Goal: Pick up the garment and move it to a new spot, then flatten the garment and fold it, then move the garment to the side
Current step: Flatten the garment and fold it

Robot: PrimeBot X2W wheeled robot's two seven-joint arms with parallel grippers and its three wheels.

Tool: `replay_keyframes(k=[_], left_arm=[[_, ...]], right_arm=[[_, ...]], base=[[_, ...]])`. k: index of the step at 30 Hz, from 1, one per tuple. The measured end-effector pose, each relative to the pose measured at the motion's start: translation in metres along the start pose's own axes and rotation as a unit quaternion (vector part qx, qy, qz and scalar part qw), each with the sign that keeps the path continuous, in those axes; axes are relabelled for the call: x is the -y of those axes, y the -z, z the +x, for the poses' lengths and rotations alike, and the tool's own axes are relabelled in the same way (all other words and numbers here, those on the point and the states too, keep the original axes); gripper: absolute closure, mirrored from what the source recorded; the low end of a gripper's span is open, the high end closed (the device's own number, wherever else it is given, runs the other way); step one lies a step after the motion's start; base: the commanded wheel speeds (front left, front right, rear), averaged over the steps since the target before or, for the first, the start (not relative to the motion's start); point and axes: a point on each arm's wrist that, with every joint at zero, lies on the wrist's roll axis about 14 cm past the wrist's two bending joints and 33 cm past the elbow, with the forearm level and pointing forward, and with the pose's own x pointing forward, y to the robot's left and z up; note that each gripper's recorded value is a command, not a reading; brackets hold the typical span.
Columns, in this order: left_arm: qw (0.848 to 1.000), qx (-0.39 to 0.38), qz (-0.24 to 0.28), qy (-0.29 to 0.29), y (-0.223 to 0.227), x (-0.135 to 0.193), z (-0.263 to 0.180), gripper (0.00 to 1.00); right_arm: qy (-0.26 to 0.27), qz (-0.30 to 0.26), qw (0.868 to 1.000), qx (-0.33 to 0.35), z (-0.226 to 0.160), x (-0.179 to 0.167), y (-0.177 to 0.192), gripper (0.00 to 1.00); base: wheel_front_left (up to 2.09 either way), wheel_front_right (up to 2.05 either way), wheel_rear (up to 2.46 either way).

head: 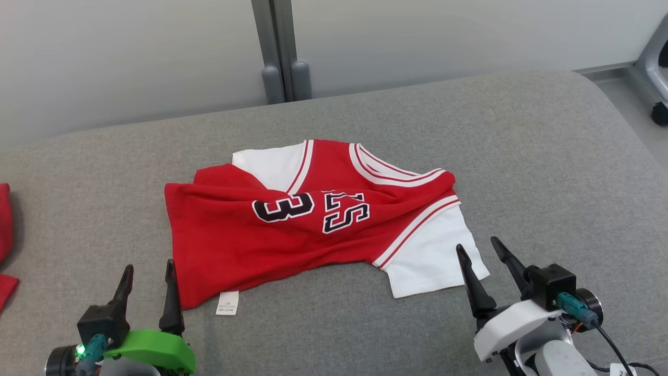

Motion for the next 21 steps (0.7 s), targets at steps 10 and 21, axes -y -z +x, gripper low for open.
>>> replay_keyframes(k=[10, 21], left_arm=[[0.999, -0.015, -0.021, -0.028, 0.015, -0.008, -0.036, 0.00], [0.996, -0.076, -0.048, -0.009, 0.054, 0.010, -0.037, 0.00]], right_arm=[[0.006, 0.006, 1.000, -0.006, -0.015, 0.001, 0.005, 0.00], [0.007, 0.005, 1.000, -0.019, -0.011, 0.002, 0.014, 0.00]], base=[[0.00, 0.00, 0.00], [0.00, 0.00, 0.00]])
